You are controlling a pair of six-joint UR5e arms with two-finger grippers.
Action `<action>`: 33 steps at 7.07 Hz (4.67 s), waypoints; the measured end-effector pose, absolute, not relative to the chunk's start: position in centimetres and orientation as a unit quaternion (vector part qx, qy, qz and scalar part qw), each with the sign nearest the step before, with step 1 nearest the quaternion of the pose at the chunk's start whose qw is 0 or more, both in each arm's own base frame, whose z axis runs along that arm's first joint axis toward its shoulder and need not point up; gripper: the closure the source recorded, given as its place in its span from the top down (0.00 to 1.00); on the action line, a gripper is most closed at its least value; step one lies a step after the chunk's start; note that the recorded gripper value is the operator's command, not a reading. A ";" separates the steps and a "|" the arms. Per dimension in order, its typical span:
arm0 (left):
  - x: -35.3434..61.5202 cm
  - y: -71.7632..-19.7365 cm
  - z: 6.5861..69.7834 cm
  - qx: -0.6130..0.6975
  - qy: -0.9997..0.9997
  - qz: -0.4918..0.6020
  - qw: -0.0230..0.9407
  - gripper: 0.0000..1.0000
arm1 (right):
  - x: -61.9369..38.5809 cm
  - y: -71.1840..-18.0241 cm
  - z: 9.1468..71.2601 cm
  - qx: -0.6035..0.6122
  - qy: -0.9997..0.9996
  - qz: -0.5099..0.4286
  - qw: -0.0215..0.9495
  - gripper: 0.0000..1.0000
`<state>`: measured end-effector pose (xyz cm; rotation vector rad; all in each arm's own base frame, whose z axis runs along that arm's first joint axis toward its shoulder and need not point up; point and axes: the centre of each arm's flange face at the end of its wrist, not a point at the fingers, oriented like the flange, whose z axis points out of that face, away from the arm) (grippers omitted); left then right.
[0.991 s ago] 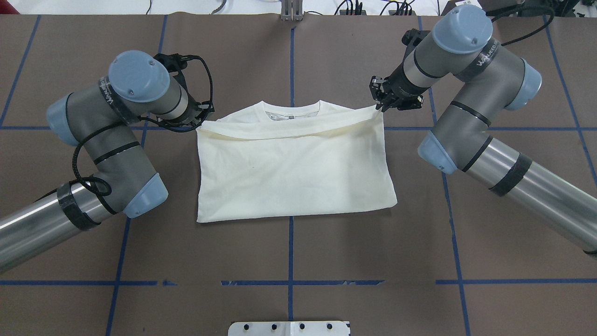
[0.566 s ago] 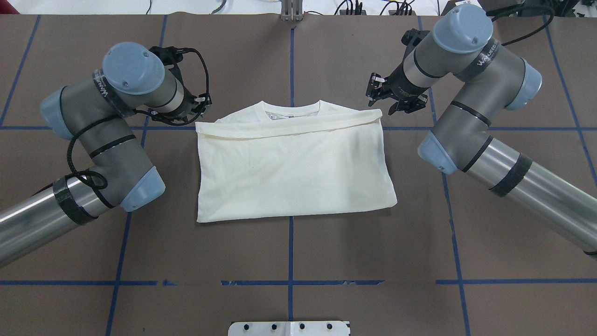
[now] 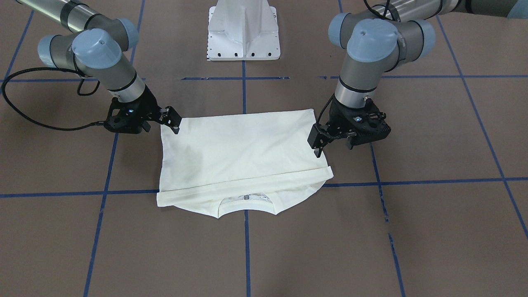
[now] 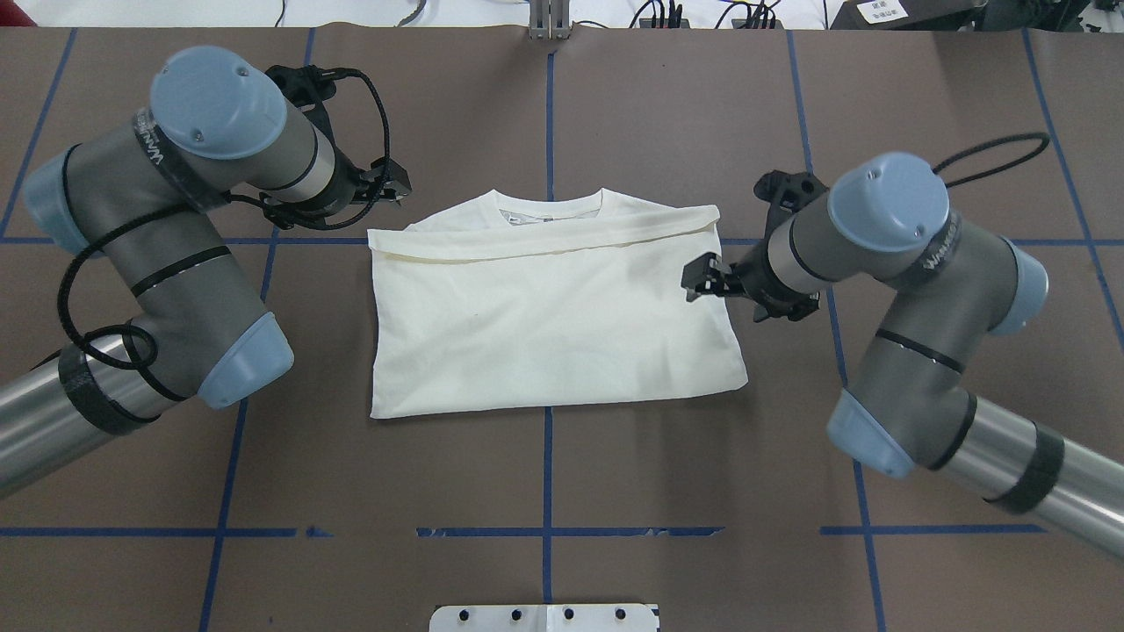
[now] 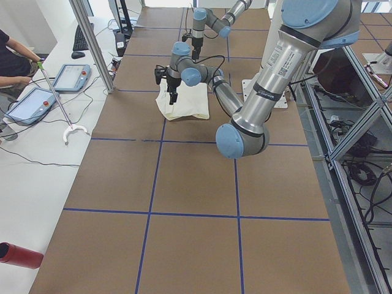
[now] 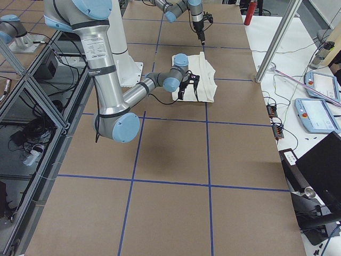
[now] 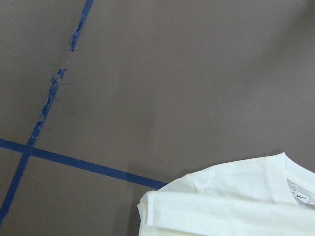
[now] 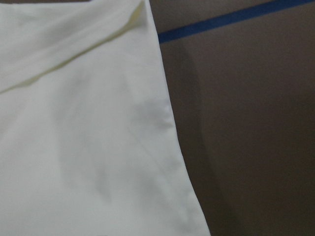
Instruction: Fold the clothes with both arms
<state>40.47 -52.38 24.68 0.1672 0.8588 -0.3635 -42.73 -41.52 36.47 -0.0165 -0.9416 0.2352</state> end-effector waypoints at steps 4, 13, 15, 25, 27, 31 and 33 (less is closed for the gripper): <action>39.9 -51.8 23.7 0.084 0.421 -0.173 0.886 1.00 | -44.6 -37.3 38.2 -0.017 -0.438 0.088 0.895 0.55; 40.0 -51.2 23.2 0.083 0.427 -0.177 0.883 1.00 | -42.3 -32.7 37.8 -0.024 -0.446 0.071 0.892 0.00; 41.5 -49.9 23.0 0.070 0.431 -0.184 0.881 1.00 | -39.7 -23.5 38.1 -0.076 -0.438 0.046 0.894 0.00; 55.3 -27.7 23.6 -0.074 0.436 -0.175 0.880 0.89 | -38.6 -23.3 30.4 -0.022 -0.503 0.195 0.842 1.00; 56.5 -27.7 24.5 -0.060 0.426 -0.185 0.883 0.85 | -37.9 -25.1 29.7 -0.009 -0.510 0.206 0.835 1.00; 58.2 -29.1 25.7 -0.040 0.424 -0.198 0.883 0.60 | -37.7 -25.5 29.4 -0.002 -0.512 0.202 0.835 1.00; 58.3 -29.7 26.1 -0.034 0.420 -0.204 0.884 0.00 | -37.6 -25.5 29.3 -0.001 -0.514 0.201 0.834 1.00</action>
